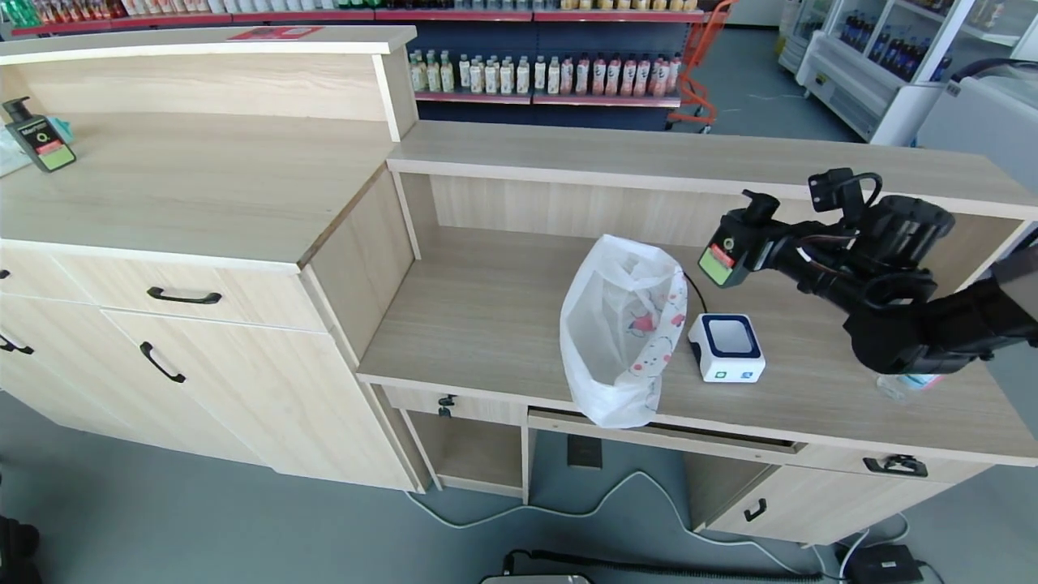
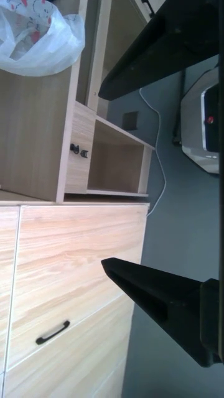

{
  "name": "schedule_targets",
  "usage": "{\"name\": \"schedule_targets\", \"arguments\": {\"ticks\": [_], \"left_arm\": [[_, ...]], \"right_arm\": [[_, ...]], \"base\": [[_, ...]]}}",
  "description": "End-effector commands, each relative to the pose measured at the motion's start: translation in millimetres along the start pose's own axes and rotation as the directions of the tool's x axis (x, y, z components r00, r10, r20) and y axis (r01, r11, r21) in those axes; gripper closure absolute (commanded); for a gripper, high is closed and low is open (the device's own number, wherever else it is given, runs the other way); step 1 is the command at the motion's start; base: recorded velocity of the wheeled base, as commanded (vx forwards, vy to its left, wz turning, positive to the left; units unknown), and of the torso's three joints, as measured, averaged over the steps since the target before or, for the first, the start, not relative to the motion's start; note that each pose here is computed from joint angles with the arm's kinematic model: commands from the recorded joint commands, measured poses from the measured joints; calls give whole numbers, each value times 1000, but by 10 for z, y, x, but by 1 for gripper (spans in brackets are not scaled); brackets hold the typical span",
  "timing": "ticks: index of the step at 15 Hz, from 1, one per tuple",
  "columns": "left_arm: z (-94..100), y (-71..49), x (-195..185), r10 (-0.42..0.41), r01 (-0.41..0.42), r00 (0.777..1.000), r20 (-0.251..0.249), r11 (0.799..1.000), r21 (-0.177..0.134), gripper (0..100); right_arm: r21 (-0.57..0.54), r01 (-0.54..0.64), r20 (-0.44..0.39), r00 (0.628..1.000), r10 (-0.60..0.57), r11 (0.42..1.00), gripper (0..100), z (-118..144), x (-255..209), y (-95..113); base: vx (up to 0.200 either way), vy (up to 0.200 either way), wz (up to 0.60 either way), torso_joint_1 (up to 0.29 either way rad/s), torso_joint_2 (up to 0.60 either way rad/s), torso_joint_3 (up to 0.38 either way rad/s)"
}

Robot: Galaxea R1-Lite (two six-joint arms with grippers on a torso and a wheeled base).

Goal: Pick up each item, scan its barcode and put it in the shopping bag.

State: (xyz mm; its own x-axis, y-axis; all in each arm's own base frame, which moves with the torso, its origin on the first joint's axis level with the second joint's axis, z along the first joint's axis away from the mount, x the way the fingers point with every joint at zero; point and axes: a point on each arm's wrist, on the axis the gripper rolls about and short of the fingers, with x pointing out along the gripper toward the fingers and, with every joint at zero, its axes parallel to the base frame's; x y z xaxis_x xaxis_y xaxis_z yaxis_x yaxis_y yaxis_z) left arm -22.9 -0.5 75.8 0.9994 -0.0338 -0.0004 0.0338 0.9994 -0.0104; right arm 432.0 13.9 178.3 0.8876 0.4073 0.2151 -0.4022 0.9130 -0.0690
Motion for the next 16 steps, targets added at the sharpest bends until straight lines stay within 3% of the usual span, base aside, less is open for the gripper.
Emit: {"name": "schedule_targets", "arguments": {"ticks": [1,2,9,16], "left_arm": [[0,0,0,0,0,1000,0,1000,-3,0],[0,1,0,3,-3,1000,0,1000,-14,0],[0,1,0,3,-3,1000,0,1000,-14,0],[0,1,0,3,-3,1000,0,1000,-14,0]], "right_arm": [[-15,-27,-15,1000,26,1000,100,-608,92,-52],[-7,-48,-30,998,47,999,100,-693,91,-35],[28,-158,-64,985,159,987,100,-1075,245,179],[34,-197,-64,978,199,980,100,-1370,380,226]], "base": [[0,0,0,0,0,0],[0,0,0,0,0,0],[0,0,0,0,0,0],[0,0,0,0,0,0]]}}
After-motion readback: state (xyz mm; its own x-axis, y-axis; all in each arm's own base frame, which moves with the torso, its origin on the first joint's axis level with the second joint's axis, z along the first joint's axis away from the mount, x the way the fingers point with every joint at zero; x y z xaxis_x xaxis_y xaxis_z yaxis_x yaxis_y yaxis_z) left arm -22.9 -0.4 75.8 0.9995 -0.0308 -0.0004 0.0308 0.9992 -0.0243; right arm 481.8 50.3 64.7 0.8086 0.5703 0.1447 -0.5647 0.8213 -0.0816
